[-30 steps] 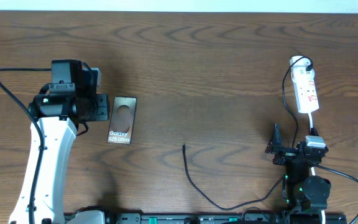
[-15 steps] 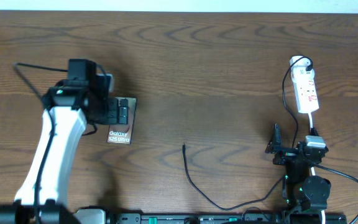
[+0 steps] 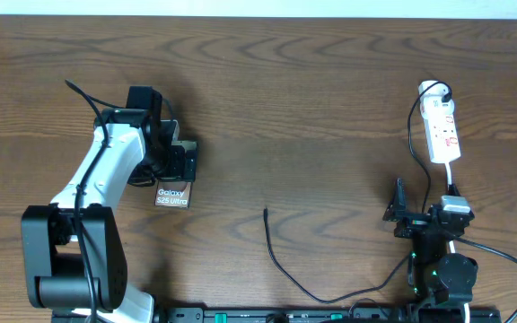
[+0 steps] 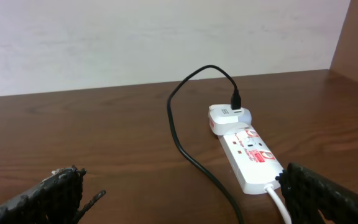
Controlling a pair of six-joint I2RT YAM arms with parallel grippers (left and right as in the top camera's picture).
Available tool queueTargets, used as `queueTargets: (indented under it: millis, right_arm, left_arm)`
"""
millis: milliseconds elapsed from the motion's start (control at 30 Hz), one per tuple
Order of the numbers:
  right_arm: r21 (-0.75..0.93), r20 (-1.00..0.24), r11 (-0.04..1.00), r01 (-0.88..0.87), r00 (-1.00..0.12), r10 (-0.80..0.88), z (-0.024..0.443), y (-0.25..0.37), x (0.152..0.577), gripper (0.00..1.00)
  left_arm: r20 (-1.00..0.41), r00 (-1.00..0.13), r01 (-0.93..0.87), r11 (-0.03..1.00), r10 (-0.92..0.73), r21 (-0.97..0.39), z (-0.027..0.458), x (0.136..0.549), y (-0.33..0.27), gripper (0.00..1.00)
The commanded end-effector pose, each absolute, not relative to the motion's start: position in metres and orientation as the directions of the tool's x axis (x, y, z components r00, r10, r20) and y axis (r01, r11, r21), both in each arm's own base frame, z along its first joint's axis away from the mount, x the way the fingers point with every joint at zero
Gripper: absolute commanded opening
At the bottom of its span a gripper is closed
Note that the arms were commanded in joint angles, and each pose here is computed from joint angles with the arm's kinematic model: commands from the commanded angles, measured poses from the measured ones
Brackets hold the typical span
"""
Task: Plug charger to phone and switch on socket
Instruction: 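Lower the left gripper and close it on the phone's long edges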
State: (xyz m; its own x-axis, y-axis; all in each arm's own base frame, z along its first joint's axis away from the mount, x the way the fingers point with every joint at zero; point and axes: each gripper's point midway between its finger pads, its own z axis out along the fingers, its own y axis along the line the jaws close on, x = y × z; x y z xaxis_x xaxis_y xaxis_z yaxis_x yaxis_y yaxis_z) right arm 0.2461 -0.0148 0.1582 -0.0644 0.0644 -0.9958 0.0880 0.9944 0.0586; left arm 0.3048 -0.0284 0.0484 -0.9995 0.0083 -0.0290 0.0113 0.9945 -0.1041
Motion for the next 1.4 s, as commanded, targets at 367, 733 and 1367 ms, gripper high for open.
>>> queueTargets:
  millis: [367, 733, 1367]
  right_arm:
    - [0.060, -0.996, 0.994, 0.088, -0.065, 0.066, 0.158, -0.015, 0.246, 0.99]
    - [0.060, -0.996, 0.994, 0.088, -0.065, 0.066, 0.158, -0.015, 0.246, 0.99]
    - [0.060, -0.996, 0.994, 0.088, -0.065, 0.065, 0.158, -0.015, 0.246, 0.99]
  left_arm:
    - [-0.092, -0.994, 0.063, 0.997, 0.059, -0.036, 0.052, 0.321, -0.033, 0.99]
    - [-0.120, -0.992, 0.050, 0.998, 0.046, -0.023, 0.052, 0.329, -0.032, 0.99]
    - [-0.044, -0.998, 0.041, 0.999, 0.040, -0.021, 0.019, 0.328, -0.032, 0.99]
